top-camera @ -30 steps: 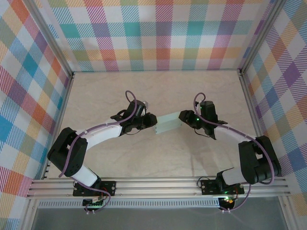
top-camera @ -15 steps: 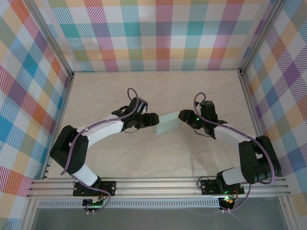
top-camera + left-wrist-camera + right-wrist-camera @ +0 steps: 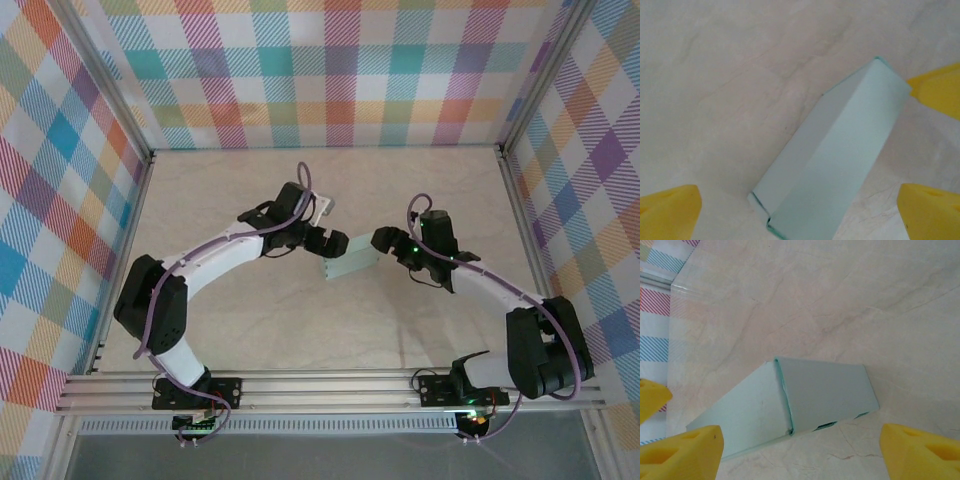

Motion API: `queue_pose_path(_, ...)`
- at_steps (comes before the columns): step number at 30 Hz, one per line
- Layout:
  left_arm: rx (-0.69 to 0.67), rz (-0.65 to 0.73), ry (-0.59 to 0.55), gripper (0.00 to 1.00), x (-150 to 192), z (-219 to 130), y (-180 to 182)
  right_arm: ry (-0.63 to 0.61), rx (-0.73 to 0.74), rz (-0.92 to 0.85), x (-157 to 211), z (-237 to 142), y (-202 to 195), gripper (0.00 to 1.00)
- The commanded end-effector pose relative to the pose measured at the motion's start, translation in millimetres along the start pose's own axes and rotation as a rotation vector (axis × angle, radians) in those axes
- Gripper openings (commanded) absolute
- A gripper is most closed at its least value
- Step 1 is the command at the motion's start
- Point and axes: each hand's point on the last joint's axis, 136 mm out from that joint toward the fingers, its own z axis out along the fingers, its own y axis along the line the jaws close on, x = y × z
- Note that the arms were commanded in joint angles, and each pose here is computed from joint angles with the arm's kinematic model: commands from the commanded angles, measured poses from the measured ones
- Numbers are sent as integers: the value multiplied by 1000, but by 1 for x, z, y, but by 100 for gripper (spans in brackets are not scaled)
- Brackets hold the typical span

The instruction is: Fold the paper box

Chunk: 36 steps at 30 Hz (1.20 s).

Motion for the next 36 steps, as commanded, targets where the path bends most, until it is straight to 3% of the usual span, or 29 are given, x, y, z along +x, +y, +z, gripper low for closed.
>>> queue_pose_path(1,70,411,81,100,7,3,-12,-21,5,-29,-8,-9,3,81)
queue_pose_path(4,148,499,118,99,-4,10,-23,-24,27,-26,-7,-13,-3,81)
queue_pose_path(8,258,600,177,89,-5,28,-40,-99,79,23,-17,-30,-19,80)
queue_pose_path(12,265,638,216,77,-8,48,-38,-148,133,78,-18,-44,-40,80)
queue_pose_path(16,294,649,240,73,-10,63,-43,-160,163,98,-14,-50,-52,80)
queue_pose_path(23,282,679,295,54,-1,74,-44,-154,164,93,-10,-50,-55,80)
queue_pose_path(25,291,677,295,56,-2,70,-47,-152,162,87,-10,-50,-55,80)
queue_pose_path(27,286,675,280,69,-6,66,-50,-150,161,85,-10,-50,-55,80)
queue_pose_path(32,300,667,201,80,-22,56,-62,-136,154,91,-8,-45,-56,80)
queue_pose_path(36,306,665,225,81,-14,64,-65,-134,153,91,-8,-44,-56,80)
